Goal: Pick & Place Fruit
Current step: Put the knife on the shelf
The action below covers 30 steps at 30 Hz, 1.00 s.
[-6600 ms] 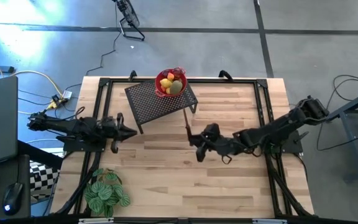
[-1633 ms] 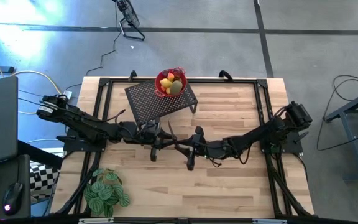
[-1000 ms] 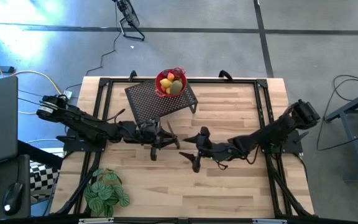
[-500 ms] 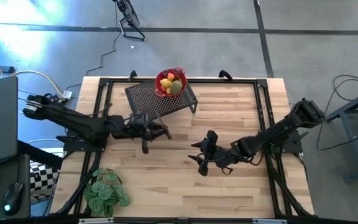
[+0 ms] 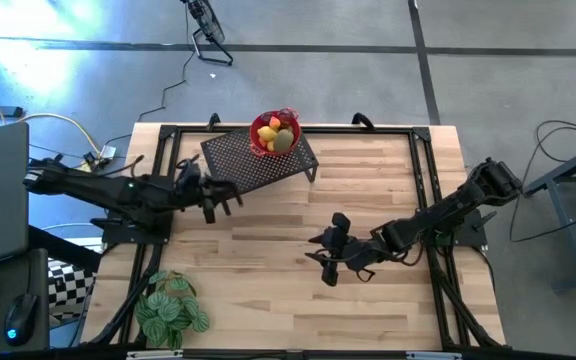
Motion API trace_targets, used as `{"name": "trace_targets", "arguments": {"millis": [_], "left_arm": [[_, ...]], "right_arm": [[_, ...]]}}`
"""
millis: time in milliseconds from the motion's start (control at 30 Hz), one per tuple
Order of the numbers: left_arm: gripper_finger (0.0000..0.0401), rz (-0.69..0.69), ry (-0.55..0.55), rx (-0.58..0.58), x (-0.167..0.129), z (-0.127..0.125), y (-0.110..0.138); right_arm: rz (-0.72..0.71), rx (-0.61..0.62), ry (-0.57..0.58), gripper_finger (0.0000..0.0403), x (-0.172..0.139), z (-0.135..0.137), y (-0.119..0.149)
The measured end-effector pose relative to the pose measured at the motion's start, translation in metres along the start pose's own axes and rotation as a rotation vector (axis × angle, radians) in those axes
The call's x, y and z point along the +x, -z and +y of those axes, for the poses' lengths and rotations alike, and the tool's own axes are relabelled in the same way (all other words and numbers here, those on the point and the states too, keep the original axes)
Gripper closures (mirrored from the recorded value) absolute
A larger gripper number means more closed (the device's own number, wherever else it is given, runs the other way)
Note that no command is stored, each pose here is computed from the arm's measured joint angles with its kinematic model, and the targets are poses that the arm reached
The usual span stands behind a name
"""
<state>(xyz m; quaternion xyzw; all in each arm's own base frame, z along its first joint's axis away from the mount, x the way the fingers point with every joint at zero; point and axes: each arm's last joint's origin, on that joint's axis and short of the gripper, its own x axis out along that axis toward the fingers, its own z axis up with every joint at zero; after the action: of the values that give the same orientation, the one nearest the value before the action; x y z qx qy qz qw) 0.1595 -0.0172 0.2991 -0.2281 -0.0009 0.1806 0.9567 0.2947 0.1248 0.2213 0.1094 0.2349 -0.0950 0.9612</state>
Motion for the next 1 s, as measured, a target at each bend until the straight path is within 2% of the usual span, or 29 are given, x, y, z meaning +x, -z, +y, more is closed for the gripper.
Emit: {"name": "trace_targets", "arguments": {"millis": [133,267,367,467,600,733,800,933,1000], "left_arm": [[0.0334,0.075,-0.143,-0.016,-0.012,0.004,-0.012],[0.0334,0.182,-0.307,-0.078,-0.023,0.005,-0.028],[0.0334,0.247,-0.390,-0.120,-0.029,0.003,-0.039],[0.0334,0.258,-0.414,-0.147,-0.032,-0.004,-0.057],[0.0334,0.237,-0.394,-0.176,-0.033,-0.018,-0.083],[0.0334,0.255,-0.437,-0.177,-0.024,-0.024,-0.105],[0.0334,0.291,-0.497,-0.165,-0.015,-0.023,-0.111],[0.0334,0.418,-0.631,-0.156,0.008,-0.010,-0.119],[0.0334,0.500,-0.662,-0.201,0.019,0.000,-0.121]], "right_arm": [[0.026,-0.003,-0.024,0.0239,0.000,0.000,0.002],[0.048,-0.005,-0.030,0.0245,0.000,0.000,0.003],[0.054,-0.005,-0.026,0.0248,0.000,-0.001,0.004],[0.056,-0.016,-0.024,0.0250,0.000,-0.001,0.004],[0.058,-0.019,-0.023,0.0251,0.000,-0.001,0.005],[0.059,-0.019,-0.024,0.0251,0.000,-0.001,0.005],[0.061,-0.016,-0.027,0.0251,0.000,-0.001,0.005],[0.080,0.007,-0.057,0.0251,0.000,0.000,0.005],[0.089,0.006,-0.072,0.0251,-0.001,0.002,0.006]]}}
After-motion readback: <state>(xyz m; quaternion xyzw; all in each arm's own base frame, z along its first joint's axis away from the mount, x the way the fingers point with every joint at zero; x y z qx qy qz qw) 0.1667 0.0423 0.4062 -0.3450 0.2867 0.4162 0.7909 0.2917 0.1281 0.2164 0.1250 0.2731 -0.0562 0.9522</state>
